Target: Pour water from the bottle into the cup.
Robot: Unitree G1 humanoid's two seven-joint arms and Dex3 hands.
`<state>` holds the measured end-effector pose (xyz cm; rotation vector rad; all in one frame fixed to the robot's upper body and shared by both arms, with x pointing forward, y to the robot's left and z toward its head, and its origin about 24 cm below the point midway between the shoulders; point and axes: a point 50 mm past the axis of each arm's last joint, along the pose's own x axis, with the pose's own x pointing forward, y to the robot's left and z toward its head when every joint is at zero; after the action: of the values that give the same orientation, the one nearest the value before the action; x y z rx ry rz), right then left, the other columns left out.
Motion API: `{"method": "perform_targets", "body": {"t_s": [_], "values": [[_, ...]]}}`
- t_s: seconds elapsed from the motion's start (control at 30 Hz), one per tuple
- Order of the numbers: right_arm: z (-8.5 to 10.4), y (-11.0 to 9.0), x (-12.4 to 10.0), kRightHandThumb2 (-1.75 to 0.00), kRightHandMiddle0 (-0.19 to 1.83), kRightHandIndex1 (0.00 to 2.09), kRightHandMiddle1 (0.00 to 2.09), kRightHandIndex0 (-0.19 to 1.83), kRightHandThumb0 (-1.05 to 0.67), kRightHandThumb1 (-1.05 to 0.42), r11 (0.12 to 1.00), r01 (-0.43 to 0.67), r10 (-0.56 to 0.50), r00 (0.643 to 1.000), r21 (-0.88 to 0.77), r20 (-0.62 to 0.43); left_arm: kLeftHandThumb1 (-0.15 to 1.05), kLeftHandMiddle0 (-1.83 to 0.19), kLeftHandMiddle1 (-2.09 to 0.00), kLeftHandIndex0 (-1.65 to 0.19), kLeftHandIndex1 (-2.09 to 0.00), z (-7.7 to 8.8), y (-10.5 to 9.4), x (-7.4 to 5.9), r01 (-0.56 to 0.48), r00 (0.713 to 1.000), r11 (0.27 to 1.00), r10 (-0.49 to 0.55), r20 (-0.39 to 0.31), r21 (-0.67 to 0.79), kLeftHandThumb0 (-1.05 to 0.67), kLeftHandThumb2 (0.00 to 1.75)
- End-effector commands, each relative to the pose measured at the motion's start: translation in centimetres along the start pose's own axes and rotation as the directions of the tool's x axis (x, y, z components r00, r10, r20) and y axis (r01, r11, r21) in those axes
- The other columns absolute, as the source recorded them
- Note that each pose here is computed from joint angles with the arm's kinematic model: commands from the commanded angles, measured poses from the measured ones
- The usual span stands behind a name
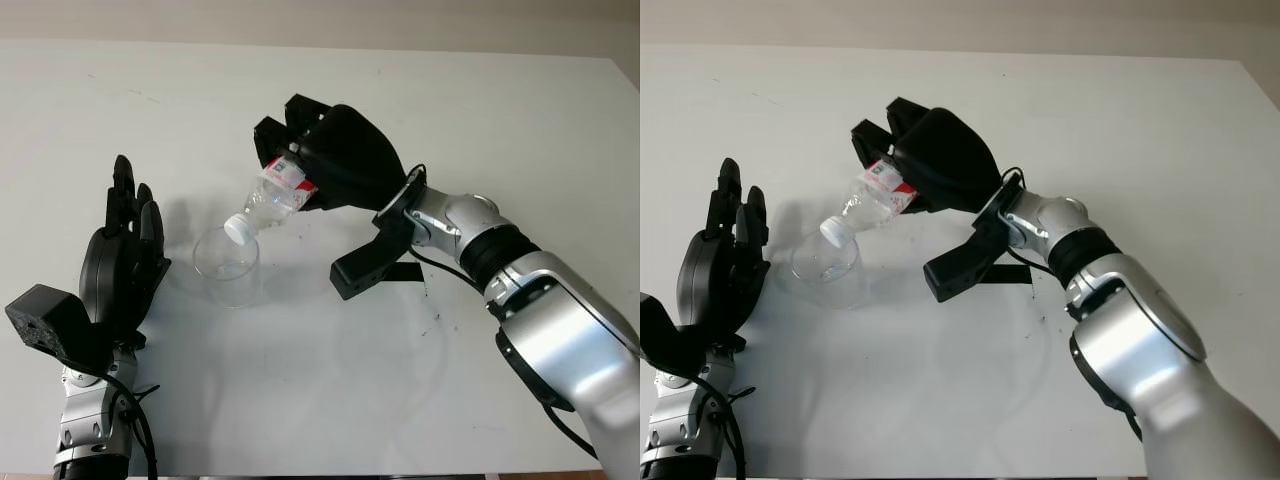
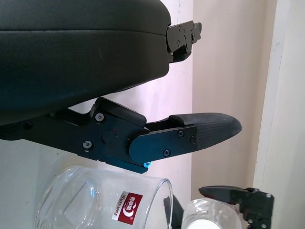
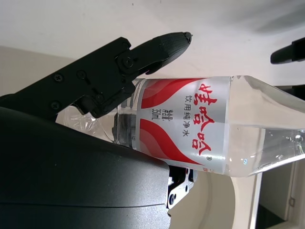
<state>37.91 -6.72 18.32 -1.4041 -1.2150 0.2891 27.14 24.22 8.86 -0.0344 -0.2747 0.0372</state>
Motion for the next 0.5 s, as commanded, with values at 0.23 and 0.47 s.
{"method": "perform_targets", "body": {"t_s": [0.23, 0.47], "values": [[-0.8, -1.4, 0.7, -0.3, 0.81, 2.09, 2.09, 1.13, -0.49, -1.05, 0.99, 0.069, -0.064, 0.997, -0.121, 0.044, 1.05, 0.19, -0.02, 0.19, 0.0, 0.0, -0.1, -0.1, -0.001, 1.0, 1.0, 0.001, 0.006, -0.002, -0.74, 0.58], [-0.8, -2.0, 1.2, -0.34, 0.8, 2.09, 2.09, 1.13, -0.5, -1.05, 0.98, 0.102, -0.091, 0.993, -0.172, 0.073, 1.05, 0.19, -0.02, 0.19, 0.0, 0.0, -0.3, 0.0, -0.001, 1.0, 1.0, 0.001, 0.005, -0.006, -0.75, 0.58]]}}
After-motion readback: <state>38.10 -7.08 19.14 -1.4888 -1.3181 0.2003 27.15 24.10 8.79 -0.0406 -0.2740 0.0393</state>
